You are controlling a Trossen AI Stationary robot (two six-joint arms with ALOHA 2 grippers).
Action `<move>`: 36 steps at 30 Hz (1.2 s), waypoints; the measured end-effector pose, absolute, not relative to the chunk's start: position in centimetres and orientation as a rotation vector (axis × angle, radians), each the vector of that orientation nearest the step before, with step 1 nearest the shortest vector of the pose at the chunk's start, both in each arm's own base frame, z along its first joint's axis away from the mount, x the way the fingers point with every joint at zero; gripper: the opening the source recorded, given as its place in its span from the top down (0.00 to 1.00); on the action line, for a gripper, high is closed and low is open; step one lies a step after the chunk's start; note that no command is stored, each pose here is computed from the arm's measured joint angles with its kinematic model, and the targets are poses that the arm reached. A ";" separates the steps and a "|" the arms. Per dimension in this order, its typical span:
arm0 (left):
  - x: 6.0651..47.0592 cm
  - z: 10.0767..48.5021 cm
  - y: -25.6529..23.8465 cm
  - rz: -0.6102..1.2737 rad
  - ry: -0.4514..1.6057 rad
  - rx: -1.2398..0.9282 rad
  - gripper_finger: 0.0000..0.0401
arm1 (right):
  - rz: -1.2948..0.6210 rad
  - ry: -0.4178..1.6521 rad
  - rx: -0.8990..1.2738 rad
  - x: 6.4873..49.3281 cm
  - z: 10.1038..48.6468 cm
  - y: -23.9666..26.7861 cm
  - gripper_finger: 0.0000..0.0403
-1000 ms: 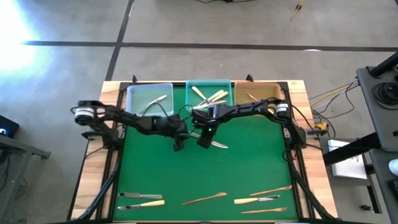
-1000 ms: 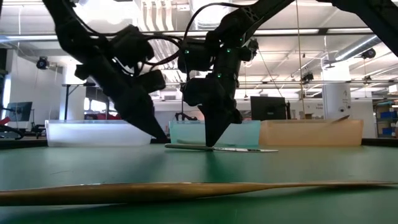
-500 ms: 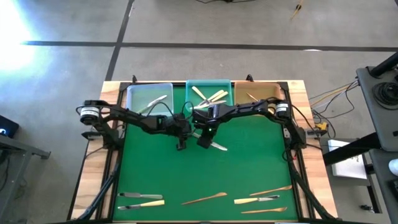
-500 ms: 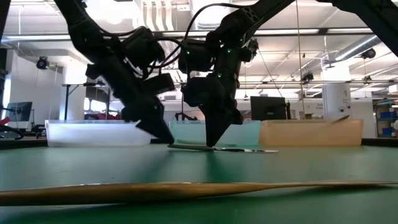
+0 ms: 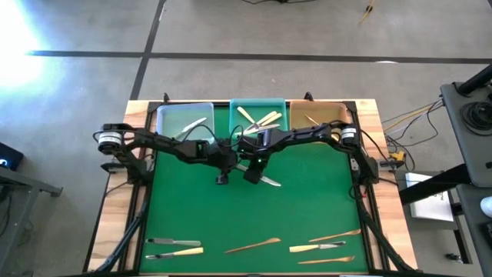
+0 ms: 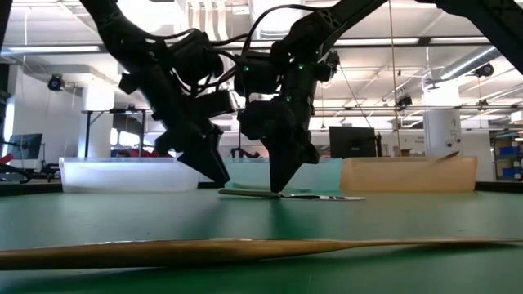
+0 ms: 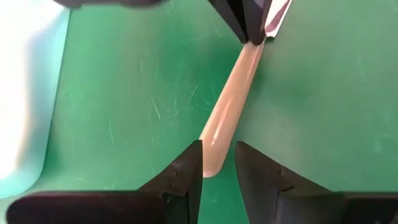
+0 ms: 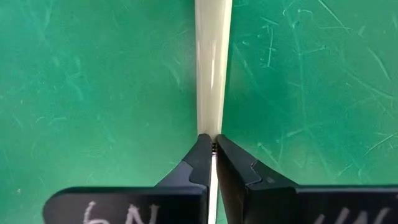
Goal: Sort silverware by color (type)
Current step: Put the top silver knife into the transparent bin
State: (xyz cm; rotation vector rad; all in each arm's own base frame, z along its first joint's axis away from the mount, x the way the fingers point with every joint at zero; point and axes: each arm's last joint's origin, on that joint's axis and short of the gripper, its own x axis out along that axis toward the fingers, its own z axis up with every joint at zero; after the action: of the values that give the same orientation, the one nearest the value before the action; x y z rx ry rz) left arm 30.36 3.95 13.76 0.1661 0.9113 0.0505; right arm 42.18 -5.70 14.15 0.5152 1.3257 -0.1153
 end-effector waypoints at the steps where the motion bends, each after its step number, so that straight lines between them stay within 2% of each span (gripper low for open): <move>1: 30.3 13.7 4.0 0.048 0.915 0.169 0.81 | -0.115 1.325 0.516 42.2 14.1 -5.7 0.98; 12: 30.3 13.7 4.3 0.049 0.903 0.191 0.81 | -0.108 1.304 0.515 42.4 14.2 -5.7 0.98; 21: 30.9 10.8 4.3 -0.013 0.966 0.164 0.81 | -0.114 1.300 0.527 42.4 14.2 -5.8 0.98; 36: 30.8 9.7 4.4 0.056 1.023 0.121 0.81 | -0.129 1.297 0.523 42.4 14.1 -5.8 0.98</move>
State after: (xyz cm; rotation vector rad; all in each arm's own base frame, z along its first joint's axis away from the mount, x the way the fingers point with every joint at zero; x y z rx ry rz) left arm 30.78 4.43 9.70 0.1213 1.0229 0.0558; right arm 42.43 -5.77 14.12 0.5235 1.2967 -0.1292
